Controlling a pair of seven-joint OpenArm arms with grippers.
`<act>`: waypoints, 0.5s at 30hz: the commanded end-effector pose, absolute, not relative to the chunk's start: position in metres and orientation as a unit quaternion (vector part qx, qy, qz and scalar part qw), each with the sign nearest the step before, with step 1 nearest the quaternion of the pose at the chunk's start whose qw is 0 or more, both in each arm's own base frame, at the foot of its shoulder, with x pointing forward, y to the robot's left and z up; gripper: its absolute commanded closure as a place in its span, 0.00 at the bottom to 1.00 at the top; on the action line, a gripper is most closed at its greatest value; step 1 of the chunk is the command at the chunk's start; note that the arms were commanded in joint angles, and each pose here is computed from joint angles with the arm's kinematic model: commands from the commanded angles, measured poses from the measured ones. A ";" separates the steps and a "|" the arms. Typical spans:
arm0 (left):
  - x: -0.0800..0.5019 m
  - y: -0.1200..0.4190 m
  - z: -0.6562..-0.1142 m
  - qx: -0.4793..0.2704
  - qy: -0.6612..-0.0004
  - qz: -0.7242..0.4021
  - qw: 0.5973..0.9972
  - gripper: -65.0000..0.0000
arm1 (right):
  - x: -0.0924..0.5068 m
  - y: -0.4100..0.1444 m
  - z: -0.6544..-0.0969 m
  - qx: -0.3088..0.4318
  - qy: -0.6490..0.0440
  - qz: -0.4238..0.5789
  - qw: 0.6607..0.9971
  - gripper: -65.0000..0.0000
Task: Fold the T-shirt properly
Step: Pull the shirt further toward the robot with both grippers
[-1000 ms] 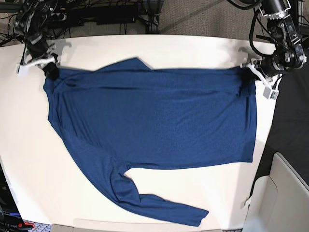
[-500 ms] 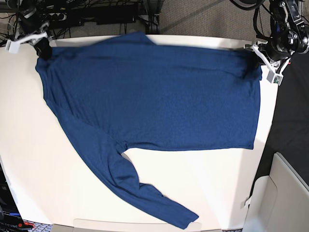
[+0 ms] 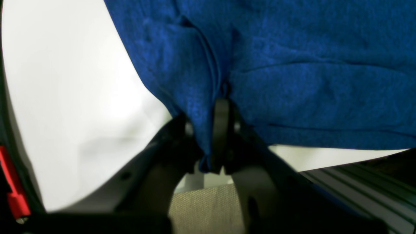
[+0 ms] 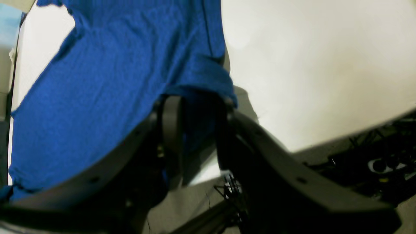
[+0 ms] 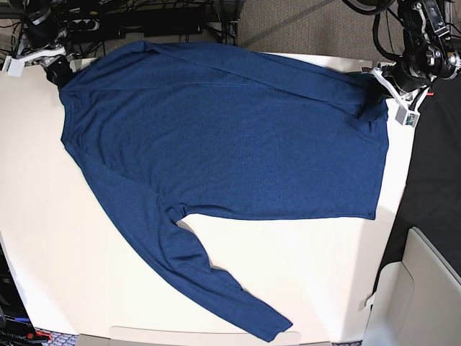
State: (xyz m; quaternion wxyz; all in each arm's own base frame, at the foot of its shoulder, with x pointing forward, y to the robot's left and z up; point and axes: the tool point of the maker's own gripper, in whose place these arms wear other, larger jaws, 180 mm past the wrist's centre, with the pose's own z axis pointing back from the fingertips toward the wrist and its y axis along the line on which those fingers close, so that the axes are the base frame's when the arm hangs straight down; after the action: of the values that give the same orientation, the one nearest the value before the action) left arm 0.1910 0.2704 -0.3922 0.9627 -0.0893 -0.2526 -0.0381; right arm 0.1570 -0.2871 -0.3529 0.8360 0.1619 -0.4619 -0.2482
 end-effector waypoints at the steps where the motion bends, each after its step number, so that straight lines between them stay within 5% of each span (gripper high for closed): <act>1: 0.195 0.276 -0.387 -0.083 -0.261 -0.041 0.961 0.94 | 0.159 -0.289 -0.342 0.162 -0.481 -0.245 0.826 0.74; 15: 0.200 0.278 -0.390 -0.087 -0.263 -0.033 0.960 0.91 | 0.131 -0.273 -0.331 0.158 -0.459 -0.209 0.849 0.73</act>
State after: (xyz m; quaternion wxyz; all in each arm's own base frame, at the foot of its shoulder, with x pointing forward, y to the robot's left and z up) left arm 0.1911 0.2730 -0.3998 0.9645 -0.0942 -0.2454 -0.0264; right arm 0.1273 -0.2750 -0.3425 0.8564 0.1518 -0.4417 -0.2202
